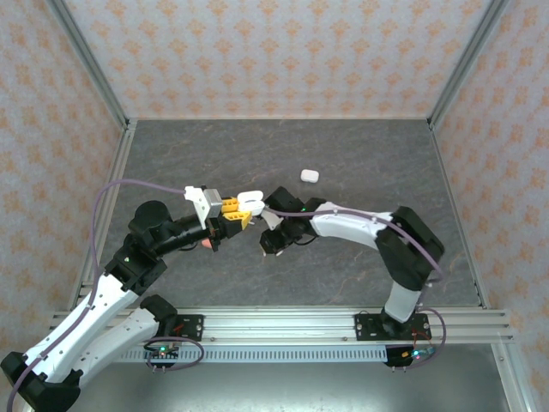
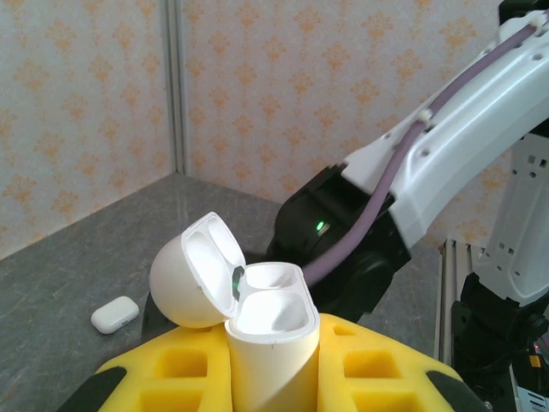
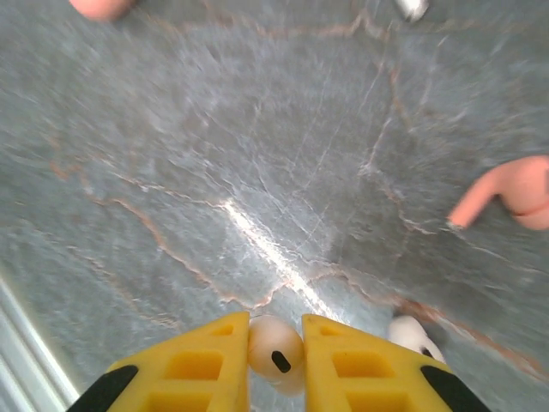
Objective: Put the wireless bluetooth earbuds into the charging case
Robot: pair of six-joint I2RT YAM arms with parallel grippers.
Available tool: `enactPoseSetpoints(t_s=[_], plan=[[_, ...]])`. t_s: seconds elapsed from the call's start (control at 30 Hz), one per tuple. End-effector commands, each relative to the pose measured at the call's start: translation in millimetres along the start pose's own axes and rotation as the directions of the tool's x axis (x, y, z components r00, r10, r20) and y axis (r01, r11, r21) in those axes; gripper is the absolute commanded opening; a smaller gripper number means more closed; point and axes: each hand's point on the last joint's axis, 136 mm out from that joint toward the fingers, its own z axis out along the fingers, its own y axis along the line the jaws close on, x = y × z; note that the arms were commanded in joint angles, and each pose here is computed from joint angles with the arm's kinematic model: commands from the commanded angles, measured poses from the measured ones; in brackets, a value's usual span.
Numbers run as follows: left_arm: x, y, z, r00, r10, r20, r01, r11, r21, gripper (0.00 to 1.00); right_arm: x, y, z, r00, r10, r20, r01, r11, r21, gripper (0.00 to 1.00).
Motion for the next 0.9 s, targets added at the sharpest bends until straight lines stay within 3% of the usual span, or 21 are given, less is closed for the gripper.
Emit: enactPoseSetpoints(t_s=[0.0, 0.23, 0.53, 0.7, 0.87], plan=[[-8.0, -1.9, -1.1, 0.999, -0.002, 0.033, 0.002, 1.000, 0.002, 0.00, -25.5, -9.7, -38.7, 0.986, 0.054, 0.157, -0.058, 0.998, 0.027, 0.19], [-4.7, -1.2, -0.2, 0.999, -0.019, 0.040, 0.019, 1.000, 0.002, 0.00, -48.5, -27.2, -126.5, 0.913, 0.071, 0.401, -0.127, 0.985, 0.114, 0.18], [10.5, 8.5, 16.2, 0.998, -0.065, 0.017, 0.065, 0.998, 0.003, 0.00, -64.8, 13.1, -235.6, 0.763, -0.061, 0.643, -0.033, 0.991, 0.133, 0.18], [17.1, 12.2, 28.4, 0.996, -0.091, 0.001, 0.091, 0.996, 0.023, 0.00, -69.0, 48.2, -261.8, 0.676, -0.137, 0.724, 0.074, 0.990, 0.118, 0.18], [20.1, 13.0, 35.2, 0.994, -0.106, -0.008, 0.106, 0.994, 0.038, 0.00, -74.6, 74.8, -260.5, 0.642, -0.169, 0.748, 0.157, 0.984, 0.087, 0.18]])
